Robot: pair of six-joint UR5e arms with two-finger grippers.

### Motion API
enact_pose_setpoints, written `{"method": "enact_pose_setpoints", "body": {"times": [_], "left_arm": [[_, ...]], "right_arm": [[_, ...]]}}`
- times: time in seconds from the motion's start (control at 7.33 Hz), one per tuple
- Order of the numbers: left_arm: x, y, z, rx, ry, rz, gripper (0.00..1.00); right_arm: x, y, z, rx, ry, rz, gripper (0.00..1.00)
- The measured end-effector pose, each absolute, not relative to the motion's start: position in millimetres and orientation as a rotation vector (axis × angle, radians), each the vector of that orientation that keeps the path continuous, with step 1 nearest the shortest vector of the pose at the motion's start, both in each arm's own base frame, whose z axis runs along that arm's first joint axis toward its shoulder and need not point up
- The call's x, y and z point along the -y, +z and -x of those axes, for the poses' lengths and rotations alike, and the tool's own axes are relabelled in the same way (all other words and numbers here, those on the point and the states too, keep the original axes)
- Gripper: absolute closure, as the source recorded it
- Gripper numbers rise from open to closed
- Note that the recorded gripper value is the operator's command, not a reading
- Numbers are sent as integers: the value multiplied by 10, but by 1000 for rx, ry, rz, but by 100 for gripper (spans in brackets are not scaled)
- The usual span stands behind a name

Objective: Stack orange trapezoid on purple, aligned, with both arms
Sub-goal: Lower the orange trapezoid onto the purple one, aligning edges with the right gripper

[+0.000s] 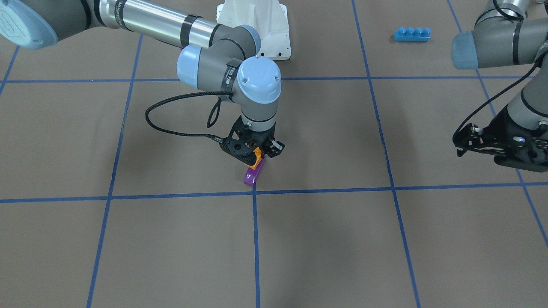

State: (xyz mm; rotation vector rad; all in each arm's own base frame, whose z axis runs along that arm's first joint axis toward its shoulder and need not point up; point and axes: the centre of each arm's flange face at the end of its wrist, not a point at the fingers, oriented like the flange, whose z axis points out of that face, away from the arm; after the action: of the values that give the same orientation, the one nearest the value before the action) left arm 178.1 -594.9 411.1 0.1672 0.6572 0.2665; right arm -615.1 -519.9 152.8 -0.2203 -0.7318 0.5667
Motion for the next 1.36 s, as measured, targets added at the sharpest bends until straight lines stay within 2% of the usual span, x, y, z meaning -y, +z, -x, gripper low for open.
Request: {"method": "enact_pose_setpoints", "body": {"times": [1.23,1.36], "left_arm": [[5954,4114,-1791,-656,263,-165,0],[5955,4111,-1792,-656,263,-166,0]], "right_arm": [[5160,1648,6285,718,560,206,100],[5147,1650,6306,728,554,203,77]]}}
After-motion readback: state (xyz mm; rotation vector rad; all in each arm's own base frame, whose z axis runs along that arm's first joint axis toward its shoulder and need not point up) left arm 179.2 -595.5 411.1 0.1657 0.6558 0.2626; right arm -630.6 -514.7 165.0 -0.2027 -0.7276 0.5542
